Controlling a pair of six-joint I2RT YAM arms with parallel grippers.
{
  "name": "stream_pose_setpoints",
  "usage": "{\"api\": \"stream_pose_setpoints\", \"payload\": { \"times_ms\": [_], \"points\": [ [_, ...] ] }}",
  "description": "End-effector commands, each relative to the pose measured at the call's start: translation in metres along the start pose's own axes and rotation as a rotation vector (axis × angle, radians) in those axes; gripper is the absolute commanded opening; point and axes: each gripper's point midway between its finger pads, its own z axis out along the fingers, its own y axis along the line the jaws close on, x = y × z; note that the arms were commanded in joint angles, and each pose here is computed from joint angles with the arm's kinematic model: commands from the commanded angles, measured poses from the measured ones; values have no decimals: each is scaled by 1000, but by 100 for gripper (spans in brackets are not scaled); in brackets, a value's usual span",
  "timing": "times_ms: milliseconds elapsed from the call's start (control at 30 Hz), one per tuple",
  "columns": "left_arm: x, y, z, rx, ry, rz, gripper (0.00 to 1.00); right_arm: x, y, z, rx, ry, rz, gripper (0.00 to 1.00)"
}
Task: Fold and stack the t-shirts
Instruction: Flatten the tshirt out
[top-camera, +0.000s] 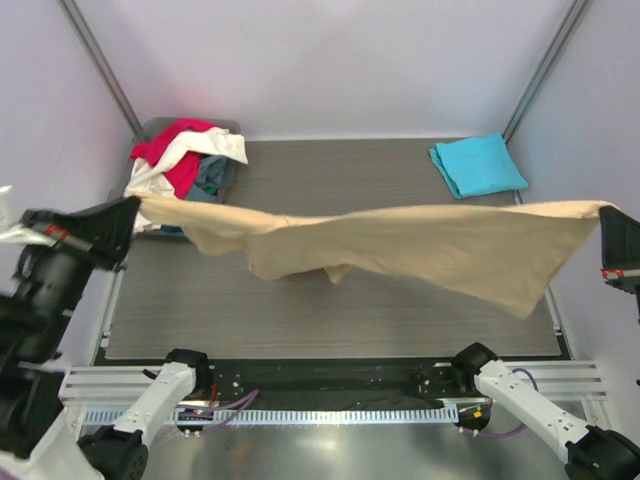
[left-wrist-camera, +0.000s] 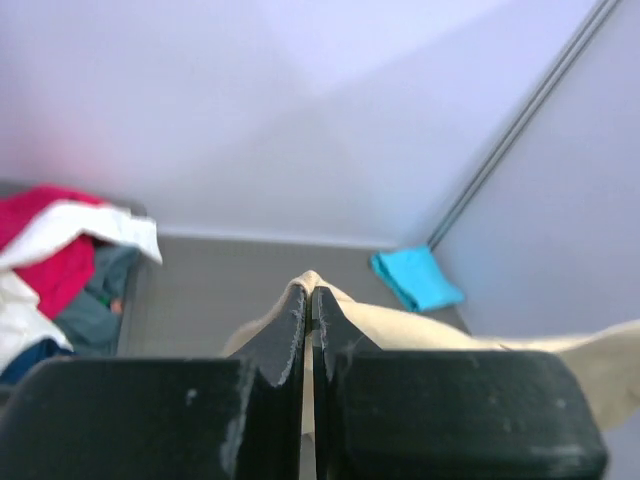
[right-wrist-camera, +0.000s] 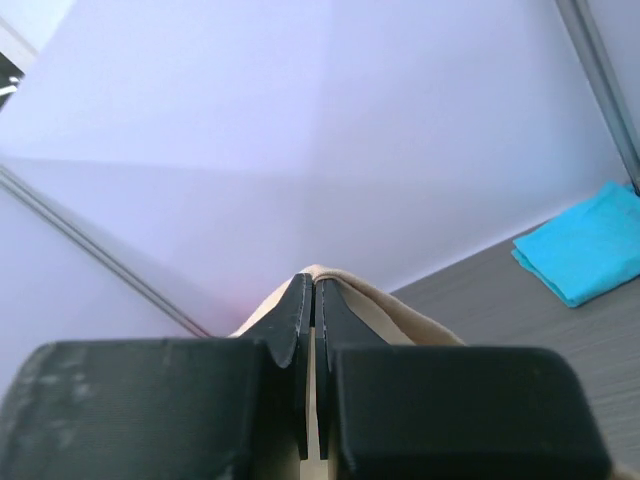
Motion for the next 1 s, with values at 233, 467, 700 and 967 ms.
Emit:
{"api": "stream_pose_setpoints", "payload": {
  "times_ms": [233, 467, 700, 967],
  "points": [
    [-90, -26, -12, 47, -271, 85, 0, 5, -16, 31, 182, 4, -143, 1],
    [-12, 18, 151, -61, 120, 11, 0, 82, -34, 123, 492, 93, -451, 1],
    [226, 132, 296, -278, 805, -92, 7, 282, -177, 228, 676, 653, -429, 38],
    [262, 141, 286, -325, 795, -54, 87, 321, -170, 228, 552, 782, -446, 100]
  ]
}}
